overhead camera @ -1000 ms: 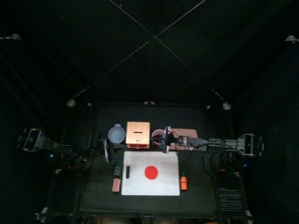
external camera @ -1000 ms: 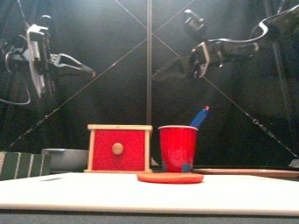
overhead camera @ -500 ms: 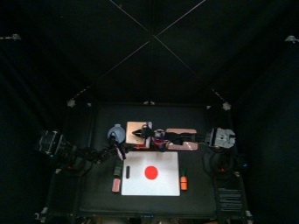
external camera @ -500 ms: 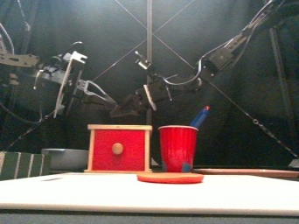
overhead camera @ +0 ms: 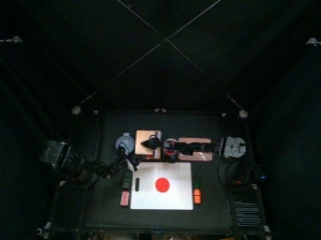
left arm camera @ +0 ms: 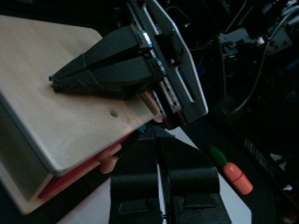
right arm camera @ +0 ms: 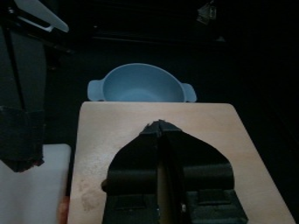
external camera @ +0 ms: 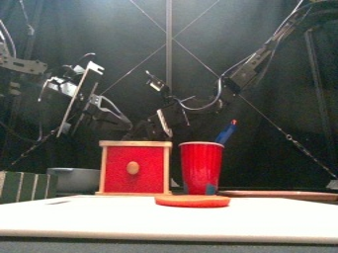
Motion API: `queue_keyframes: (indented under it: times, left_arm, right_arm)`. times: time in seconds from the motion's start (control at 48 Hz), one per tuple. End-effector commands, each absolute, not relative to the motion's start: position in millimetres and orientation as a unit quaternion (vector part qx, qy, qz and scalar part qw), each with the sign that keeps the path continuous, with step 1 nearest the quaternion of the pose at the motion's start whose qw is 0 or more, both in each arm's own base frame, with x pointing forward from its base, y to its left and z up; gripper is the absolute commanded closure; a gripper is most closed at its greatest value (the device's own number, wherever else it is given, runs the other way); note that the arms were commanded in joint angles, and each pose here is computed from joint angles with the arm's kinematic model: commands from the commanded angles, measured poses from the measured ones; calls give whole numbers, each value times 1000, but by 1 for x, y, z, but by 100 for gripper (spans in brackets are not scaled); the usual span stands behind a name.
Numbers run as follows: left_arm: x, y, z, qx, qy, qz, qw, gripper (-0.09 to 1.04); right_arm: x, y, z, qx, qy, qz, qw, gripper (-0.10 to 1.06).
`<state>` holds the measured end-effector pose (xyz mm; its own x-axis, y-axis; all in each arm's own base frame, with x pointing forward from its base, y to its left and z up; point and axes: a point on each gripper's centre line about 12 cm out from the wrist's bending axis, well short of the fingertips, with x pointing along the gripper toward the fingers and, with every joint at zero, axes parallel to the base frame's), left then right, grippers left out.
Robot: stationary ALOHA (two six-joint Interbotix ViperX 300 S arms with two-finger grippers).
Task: Get the cutter from the drawer then cut the dough then place the extra dough in the bowl
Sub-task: Open the drawer
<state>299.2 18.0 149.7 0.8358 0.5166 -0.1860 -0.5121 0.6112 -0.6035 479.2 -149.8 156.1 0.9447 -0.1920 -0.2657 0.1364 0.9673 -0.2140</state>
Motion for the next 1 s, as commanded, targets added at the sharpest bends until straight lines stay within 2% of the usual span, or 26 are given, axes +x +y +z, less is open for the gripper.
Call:
queue_keyframes:
  times: [0.021,0.25,0.458,0.708,0.875,1.0]
  left_arm:
    - [303,12,153,-354,-9,293,888,63]
    - [306,4,150,-400,-6,314,861,38]
    - [315,2,144,-429,-9,328,842,24]
    - [327,-1,131,-474,-6,340,812,21]
    - [323,-1,118,-515,7,356,780,21]
    - [319,0,112,-529,13,360,768,21]
  right_arm:
    - [479,-152,165,-99,134,-87,982,98]
    - [479,-152,162,-99,137,-87,982,98]
    - [480,-149,163,-102,136,-83,982,98]
    - [481,-149,163,-102,135,-83,982,98]
    - [482,-149,165,-101,133,-83,982,98]
    - [483,-147,165,-102,132,-81,983,98]
